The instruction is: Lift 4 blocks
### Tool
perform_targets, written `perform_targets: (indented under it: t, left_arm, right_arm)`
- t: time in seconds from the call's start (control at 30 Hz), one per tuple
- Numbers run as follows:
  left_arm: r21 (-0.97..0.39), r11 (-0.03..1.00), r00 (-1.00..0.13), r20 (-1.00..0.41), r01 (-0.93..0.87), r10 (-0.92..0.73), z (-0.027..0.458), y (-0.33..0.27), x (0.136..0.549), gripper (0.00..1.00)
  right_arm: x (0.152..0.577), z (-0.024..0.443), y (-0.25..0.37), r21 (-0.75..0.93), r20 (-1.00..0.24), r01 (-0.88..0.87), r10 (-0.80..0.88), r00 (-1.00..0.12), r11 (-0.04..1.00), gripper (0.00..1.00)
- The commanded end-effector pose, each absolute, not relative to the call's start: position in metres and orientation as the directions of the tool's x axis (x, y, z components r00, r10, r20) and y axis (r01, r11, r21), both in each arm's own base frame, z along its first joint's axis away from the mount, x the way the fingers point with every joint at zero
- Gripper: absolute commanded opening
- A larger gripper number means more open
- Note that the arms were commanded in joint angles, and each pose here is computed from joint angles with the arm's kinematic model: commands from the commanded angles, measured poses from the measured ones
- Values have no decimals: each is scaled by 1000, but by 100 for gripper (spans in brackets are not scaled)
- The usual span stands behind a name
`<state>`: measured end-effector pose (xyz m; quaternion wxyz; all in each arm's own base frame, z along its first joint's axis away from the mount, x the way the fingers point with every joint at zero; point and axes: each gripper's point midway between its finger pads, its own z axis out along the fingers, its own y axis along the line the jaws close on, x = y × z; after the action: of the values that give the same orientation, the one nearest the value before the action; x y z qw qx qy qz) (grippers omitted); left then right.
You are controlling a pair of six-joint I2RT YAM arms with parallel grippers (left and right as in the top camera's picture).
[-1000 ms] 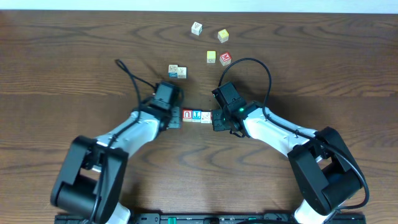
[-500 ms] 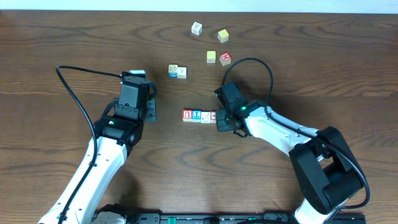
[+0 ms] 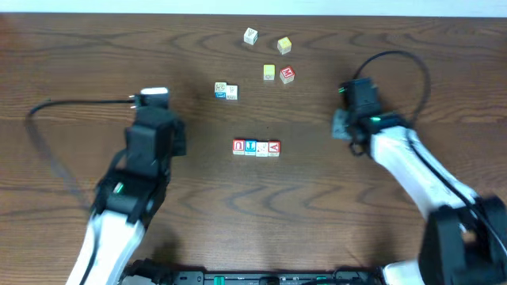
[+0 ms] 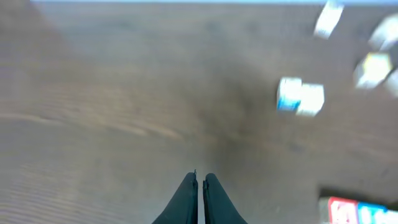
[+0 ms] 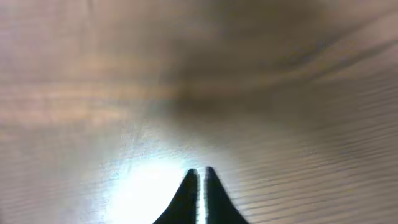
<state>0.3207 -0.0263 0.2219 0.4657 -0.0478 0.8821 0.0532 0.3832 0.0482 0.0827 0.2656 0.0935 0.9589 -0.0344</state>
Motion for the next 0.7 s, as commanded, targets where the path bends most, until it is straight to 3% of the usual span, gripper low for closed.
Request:
perform_targets:
  t: [0.0, 0.13, 0.17, 0.27, 0.3, 0.47, 0.6, 0.67]
  left_arm:
    - [20, 979, -407, -911, -204, -66, 277, -7, 299, 7]
    - [-56, 973, -240, -964, -222, -110, 324, 9, 256, 17]
    - [-74, 973, -204, -972, -220, -120, 332, 12, 245, 17]
    - [-123, 970, -105, -983, -210, -147, 352, 21, 212, 33]
    - [-137, 969, -75, -985, -206, -155, 357, 24, 201, 38]
    - [-196, 962, 51, -981, -192, -189, 371, 38, 154, 54]
    - [-209, 960, 80, -977, -186, -197, 367, 44, 133, 68]
    - [-211, 960, 82, -977, -186, -198, 365, 45, 129, 71]
  right_arm:
    - [390, 122, 21, -74, -605, 204, 119, -787, 976, 20]
    - [390, 141, 5, -73, -641, 228, 130, -756, 971, 55]
    - [390, 142, 4, -71, -643, 232, 133, -754, 970, 60]
    - [390, 141, 1, -72, -642, 238, 137, -754, 969, 74]
    - [390, 141, 1, -72, -641, 237, 137, -755, 969, 99]
    - [393, 144, 2, -65, -655, 239, 139, -743, 969, 99]
    - [390, 141, 3, -67, -643, 232, 136, -754, 970, 99]
    - [387, 138, 4, -71, -629, 228, 134, -766, 971, 99]
